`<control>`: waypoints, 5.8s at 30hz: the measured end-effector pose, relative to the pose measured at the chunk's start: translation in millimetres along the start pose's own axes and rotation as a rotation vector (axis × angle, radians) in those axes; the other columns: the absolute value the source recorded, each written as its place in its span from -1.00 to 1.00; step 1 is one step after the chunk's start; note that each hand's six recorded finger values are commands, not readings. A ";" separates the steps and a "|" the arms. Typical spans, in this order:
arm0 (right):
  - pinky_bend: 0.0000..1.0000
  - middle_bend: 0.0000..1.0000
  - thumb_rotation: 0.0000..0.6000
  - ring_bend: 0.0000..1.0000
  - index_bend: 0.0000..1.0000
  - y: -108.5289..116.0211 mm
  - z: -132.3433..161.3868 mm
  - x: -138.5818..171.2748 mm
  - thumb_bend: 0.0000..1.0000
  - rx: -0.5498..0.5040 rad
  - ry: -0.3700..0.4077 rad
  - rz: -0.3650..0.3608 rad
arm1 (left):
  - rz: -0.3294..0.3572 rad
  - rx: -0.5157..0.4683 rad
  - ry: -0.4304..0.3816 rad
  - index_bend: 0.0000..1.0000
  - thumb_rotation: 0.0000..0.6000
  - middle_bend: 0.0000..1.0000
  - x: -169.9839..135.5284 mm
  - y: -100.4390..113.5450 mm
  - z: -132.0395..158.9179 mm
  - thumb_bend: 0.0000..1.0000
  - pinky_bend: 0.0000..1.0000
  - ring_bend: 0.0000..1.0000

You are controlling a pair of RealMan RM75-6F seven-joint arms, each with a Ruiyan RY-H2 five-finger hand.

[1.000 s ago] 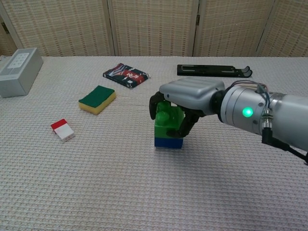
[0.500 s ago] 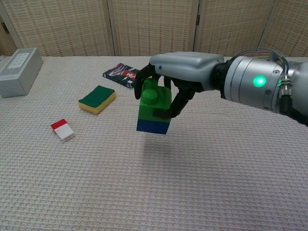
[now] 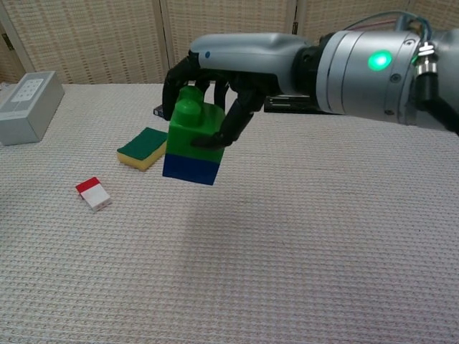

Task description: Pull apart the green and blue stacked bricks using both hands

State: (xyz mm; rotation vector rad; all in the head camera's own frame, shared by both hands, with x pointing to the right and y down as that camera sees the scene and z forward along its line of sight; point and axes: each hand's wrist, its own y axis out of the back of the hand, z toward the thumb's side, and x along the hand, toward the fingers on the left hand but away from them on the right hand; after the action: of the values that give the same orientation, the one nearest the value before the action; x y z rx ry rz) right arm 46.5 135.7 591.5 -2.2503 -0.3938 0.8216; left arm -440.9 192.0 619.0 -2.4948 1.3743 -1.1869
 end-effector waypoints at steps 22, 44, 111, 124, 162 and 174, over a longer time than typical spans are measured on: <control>0.79 0.43 1.00 0.67 0.84 -11.0 43.8 -20.7 -0.14 0.029 0.055 0.049 | -0.435 -0.329 0.026 -0.79 1.00 -0.63 30.5 -76.2 12.4 -0.28 -0.89 -1.00; 0.79 0.43 1.00 0.67 0.84 -25.2 60.7 -36.8 -0.14 -0.005 0.083 0.051 | -0.564 -0.383 -0.010 -0.80 1.00 -0.69 56.0 -109.0 32.6 -0.29 -0.97 -1.00; 0.80 0.45 1.00 0.68 0.87 -44.0 66.3 -57.8 -0.14 -0.039 0.074 0.015 | -0.467 -0.334 0.021 0.33 1.00 -0.26 79.1 -134.0 38.8 -0.28 -0.96 -0.89; 0.80 0.45 1.00 0.68 0.87 -30.1 67.7 -55.0 -0.14 -0.063 0.079 -0.023 | -0.456 -0.330 0.051 0.32 1.00 -0.24 80.5 -136.3 34.6 -0.28 -0.96 -0.88; 0.80 0.45 1.00 0.68 0.87 9.9 -2.6 3.1 -0.15 -0.004 -0.046 -0.101 | -0.231 -0.209 -0.006 0.35 1.00 -0.24 78.9 -67.4 36.0 -0.28 -0.97 -0.88; 0.80 0.45 1.00 0.68 0.87 -30.2 -83.1 58.4 -0.14 0.153 -0.181 -0.031 | 0.130 0.383 0.005 0.35 1.00 -0.24 52.2 4.7 18.1 -0.28 -1.00 -0.88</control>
State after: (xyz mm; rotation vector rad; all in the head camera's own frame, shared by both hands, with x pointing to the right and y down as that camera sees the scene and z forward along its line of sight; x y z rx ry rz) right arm 143.7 143.0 632.9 -2.0316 -0.4334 1.0081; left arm -416.4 145.1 635.6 -2.1103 1.1579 -1.2862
